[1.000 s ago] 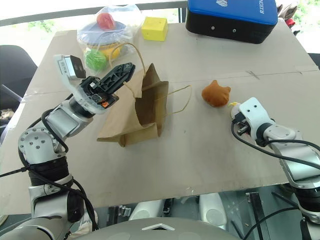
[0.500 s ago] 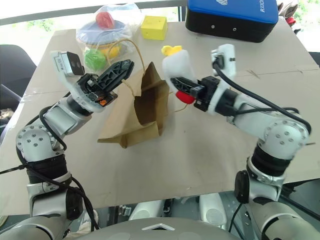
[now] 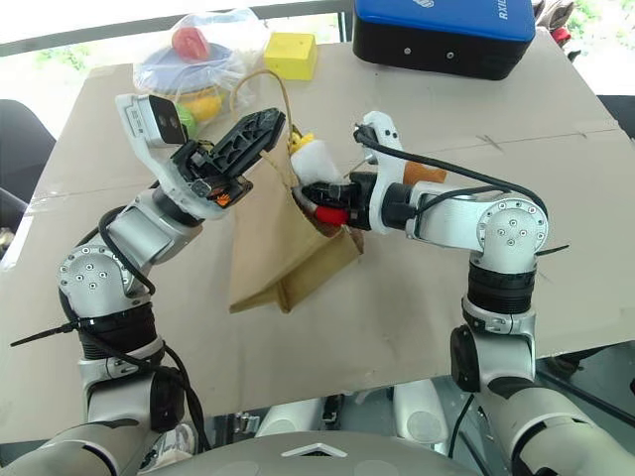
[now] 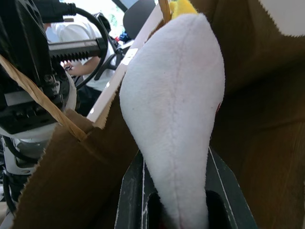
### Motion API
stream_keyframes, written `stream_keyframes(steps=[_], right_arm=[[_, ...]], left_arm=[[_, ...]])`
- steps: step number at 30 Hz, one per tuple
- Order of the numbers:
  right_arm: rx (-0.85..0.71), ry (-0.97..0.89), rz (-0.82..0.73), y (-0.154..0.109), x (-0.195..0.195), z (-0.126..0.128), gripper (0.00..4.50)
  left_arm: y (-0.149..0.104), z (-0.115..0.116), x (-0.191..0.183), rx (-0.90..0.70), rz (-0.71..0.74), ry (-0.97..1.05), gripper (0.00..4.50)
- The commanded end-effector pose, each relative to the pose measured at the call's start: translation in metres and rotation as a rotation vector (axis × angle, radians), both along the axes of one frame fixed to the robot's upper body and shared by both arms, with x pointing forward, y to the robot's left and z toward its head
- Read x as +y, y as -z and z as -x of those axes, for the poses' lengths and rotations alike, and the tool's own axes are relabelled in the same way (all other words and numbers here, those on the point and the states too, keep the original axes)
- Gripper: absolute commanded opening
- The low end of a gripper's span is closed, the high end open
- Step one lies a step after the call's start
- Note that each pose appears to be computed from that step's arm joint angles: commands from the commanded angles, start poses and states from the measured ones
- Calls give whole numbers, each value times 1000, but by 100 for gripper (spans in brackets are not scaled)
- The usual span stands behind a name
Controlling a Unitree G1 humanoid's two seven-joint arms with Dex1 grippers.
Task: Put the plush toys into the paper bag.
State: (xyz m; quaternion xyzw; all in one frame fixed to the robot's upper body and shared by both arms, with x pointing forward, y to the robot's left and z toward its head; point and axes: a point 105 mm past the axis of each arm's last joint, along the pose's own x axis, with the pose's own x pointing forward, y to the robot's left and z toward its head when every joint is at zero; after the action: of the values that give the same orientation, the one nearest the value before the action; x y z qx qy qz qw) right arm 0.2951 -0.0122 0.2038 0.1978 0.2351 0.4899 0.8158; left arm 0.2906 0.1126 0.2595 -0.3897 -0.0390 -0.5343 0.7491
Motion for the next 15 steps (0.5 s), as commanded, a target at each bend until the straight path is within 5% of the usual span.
stream_keyframes(steps=[1,4,7,15], right_arm=[[-9,-22,-17,-8,-1,3,7],[-14,42,-70,-21,-9,-9,7],[-8,114,-278,-60,-25,-21,7],[31,93,-448,-84,-15,-13,7]], left_arm=[[-9,10,-1,-50,21,13,0],[-6,11,-2,-46,17,14,0],[3,12,1,-26,4,7,0],[5,12,-2,-17,9,13,0]])
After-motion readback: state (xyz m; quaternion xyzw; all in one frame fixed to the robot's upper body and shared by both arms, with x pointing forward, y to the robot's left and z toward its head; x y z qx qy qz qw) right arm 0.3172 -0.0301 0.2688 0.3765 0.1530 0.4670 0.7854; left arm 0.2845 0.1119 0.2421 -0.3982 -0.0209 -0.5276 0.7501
